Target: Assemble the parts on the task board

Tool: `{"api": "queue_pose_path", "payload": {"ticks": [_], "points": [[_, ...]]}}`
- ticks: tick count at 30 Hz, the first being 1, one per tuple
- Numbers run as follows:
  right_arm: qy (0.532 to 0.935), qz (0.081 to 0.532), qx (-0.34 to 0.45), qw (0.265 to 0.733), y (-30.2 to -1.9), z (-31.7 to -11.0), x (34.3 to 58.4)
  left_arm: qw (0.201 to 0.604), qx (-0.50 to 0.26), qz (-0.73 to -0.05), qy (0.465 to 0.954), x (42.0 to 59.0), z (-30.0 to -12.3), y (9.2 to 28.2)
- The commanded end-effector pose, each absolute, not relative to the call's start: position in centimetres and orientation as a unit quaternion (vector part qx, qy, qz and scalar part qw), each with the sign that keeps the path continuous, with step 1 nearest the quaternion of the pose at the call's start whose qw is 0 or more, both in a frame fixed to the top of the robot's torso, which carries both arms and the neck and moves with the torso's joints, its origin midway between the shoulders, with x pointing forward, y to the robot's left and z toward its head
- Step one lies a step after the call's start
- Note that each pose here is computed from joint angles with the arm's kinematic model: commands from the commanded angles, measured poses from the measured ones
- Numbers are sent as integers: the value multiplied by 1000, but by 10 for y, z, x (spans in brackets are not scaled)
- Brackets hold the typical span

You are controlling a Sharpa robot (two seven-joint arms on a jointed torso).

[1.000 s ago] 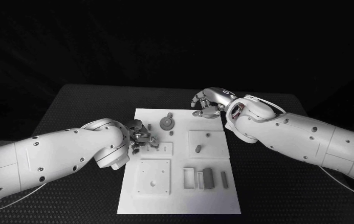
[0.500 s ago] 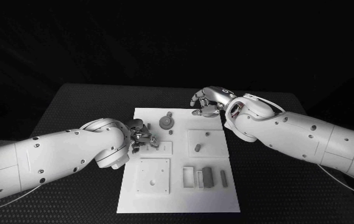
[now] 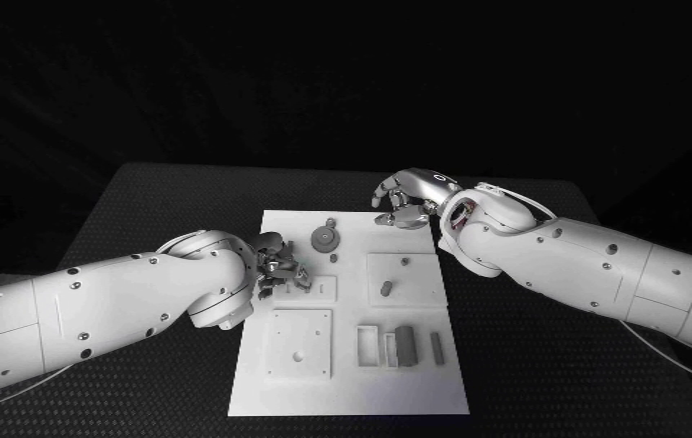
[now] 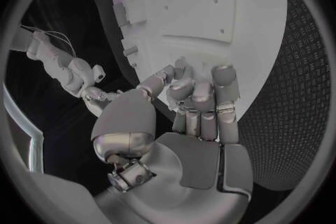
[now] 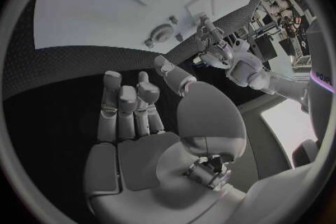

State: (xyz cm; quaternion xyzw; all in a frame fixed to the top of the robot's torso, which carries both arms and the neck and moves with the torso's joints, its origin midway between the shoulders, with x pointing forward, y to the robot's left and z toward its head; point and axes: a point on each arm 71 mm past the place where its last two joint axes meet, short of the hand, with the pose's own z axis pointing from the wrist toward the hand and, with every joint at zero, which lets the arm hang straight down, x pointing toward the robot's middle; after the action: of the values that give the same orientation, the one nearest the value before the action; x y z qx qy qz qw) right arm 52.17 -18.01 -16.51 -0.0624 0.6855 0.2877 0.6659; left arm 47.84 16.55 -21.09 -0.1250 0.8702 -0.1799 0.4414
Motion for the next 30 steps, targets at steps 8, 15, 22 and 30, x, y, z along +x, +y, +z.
{"api": "queue_pose_path", "payload": {"ticks": [8,15,22,30], "points": [[689,287,-64,663,-180,-166,521,434,-110,-179,876,478,-212,161],[688,287,-64,664,-180,-166,521,431,-109,-177,878,478,-213,160],[688,287,-64,663,-180,-166,521,430,-107,-173,880,478,-213,161],[687,287,-64,664,-180,-166,521,441,-96,-168,876,480,-213,161]]}}
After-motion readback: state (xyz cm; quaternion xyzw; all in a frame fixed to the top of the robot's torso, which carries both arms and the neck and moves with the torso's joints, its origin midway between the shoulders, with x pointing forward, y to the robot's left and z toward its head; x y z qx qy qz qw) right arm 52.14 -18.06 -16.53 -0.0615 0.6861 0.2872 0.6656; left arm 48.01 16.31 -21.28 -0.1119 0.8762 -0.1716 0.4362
